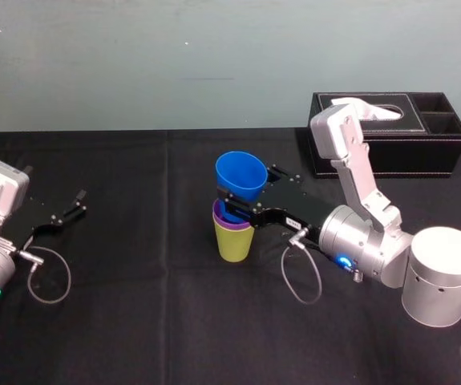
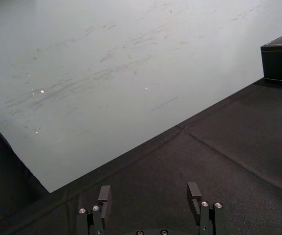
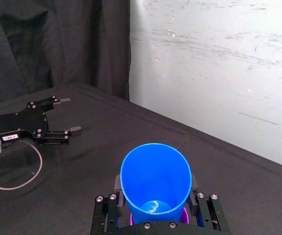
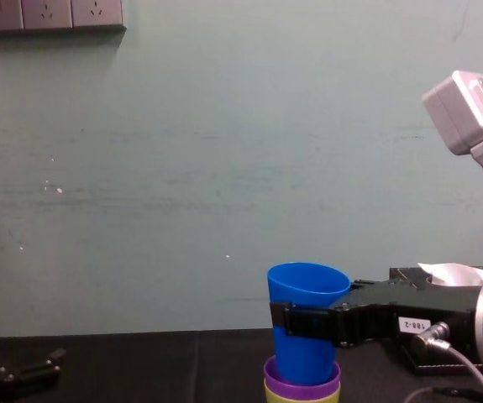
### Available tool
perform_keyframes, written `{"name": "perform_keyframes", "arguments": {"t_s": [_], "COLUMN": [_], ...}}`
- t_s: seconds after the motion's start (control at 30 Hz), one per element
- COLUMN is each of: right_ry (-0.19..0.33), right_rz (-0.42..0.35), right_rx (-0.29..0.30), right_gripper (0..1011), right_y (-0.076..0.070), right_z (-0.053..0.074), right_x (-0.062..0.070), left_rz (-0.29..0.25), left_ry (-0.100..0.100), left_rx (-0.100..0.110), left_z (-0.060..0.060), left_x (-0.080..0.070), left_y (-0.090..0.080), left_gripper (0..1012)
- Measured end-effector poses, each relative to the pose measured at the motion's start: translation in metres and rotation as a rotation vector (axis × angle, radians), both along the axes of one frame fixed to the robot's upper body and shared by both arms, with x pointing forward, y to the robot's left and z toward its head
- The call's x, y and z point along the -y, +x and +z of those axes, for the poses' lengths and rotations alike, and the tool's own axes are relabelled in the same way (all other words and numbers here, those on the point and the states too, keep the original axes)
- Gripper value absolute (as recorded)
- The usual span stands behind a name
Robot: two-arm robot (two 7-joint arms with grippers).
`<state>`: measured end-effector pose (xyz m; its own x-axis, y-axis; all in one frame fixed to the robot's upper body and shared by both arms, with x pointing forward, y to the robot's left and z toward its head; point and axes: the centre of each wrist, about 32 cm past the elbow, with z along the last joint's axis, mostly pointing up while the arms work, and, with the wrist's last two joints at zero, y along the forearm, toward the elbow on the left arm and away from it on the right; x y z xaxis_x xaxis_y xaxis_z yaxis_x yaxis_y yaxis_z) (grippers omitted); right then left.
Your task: Stack the three plastic cups sequentially using one hand.
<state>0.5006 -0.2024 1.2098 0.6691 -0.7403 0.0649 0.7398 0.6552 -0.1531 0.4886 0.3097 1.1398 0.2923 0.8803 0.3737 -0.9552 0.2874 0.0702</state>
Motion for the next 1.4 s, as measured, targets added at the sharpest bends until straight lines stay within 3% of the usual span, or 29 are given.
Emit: {"name": "perform_keyframes", "arguments": {"t_s": [1.07,1.4], "right_ry": [-0.016,-0.015], "right_rz": [-0.01,-0.011], "right_rx": [-0.023,-0.022], "right_gripper": [726,726], "right_y": [0.002,0.002], "right_z": [-0.017,-0.017], "right_x": [-0.001,-0.001], "left_rz": [0.0,0.0], "left_ry": [0.0,0.0], "left_rx": [0.0,0.0], "left_z": [0.0,0.0], "left_x": [0.0,0.0], "left_y": [0.0,0.0], "left_gripper": [1010,1010]}}
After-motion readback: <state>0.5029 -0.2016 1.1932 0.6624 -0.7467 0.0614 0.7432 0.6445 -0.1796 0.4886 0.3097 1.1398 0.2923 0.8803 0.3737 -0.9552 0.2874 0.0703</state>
